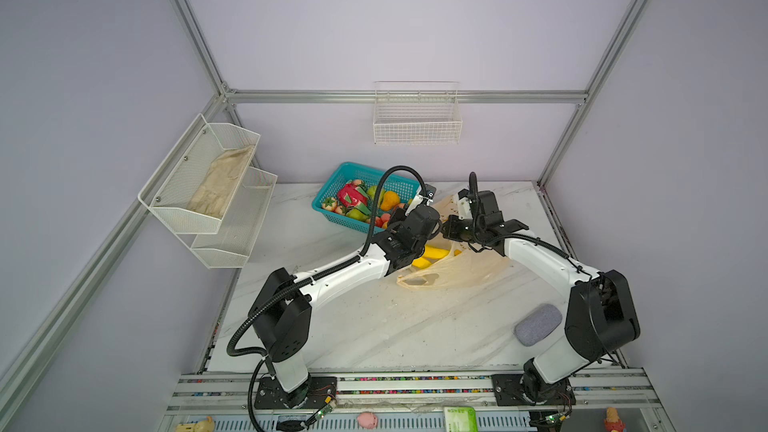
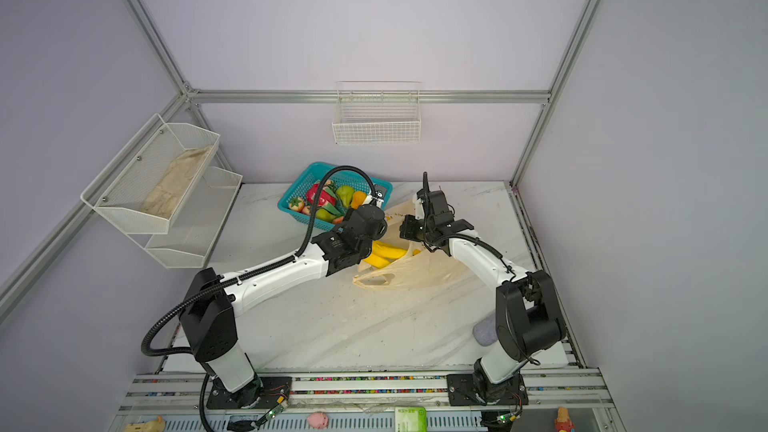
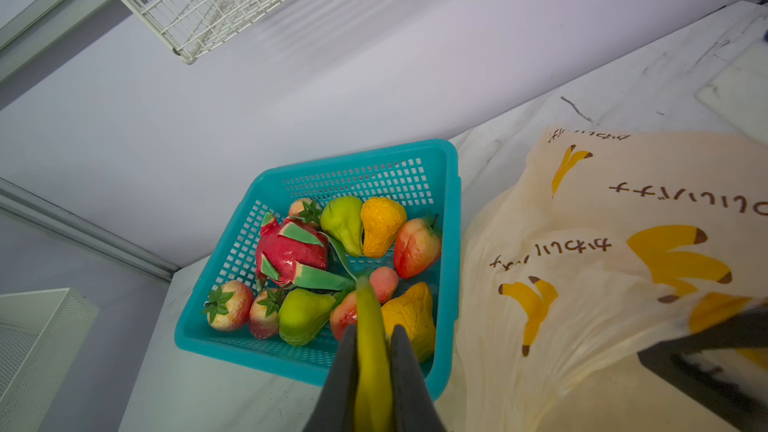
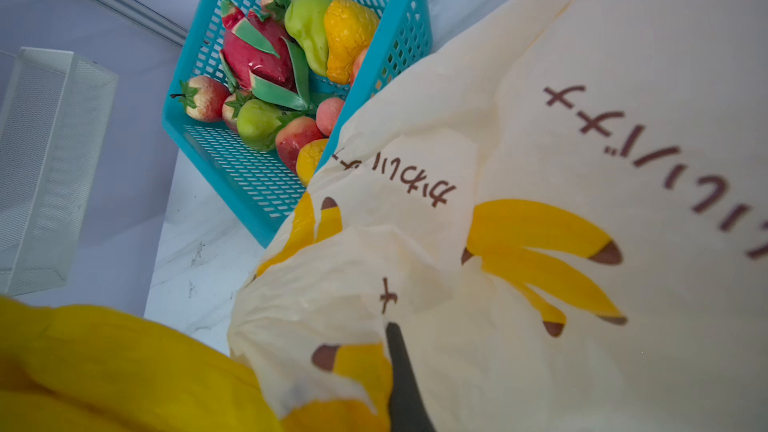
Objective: Place the fake fruits into the plastic bag and tie a complex knot
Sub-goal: 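Lower the bananas into the bag opening beside the right gripper and release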
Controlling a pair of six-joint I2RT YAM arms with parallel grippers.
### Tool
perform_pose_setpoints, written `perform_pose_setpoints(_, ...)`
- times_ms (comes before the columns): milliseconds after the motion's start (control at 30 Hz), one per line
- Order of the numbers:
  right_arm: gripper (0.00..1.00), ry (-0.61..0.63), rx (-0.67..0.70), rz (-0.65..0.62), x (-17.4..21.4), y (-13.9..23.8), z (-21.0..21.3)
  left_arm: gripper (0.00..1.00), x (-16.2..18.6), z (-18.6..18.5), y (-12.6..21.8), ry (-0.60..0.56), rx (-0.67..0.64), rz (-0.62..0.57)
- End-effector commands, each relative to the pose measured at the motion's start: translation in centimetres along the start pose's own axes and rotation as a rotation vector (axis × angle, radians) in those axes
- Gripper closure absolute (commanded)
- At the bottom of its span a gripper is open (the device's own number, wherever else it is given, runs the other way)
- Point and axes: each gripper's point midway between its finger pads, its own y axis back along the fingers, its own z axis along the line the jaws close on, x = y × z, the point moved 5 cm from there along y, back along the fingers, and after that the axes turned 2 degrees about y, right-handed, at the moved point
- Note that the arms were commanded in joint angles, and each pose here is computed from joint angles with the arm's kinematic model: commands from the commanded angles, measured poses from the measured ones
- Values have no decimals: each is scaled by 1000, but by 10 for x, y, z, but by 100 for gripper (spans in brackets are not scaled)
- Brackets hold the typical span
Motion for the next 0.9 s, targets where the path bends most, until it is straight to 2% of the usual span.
perform_pose_setpoints(0,100,-69,-111,-34,-4,10,18,100,-48,6,12,122,-10,-125)
perform_pose_setpoints(167,100,-149,-170,-66,-10,15,23,100,-47,2,10,149,-37,-141)
perform_pose_setpoints(400,100,-253,-227,-110,-14,13,25,100,-49,-9,25,221,52,-170)
perform_pose_setpoints(700,100,-253,-205,-113,-12,8,19,100,-50,-9,34,249,84,-181)
perform_pose_setpoints(867,100,-268,-254,-117,-16,14,28,100,-31,-24,21,231,79,-159)
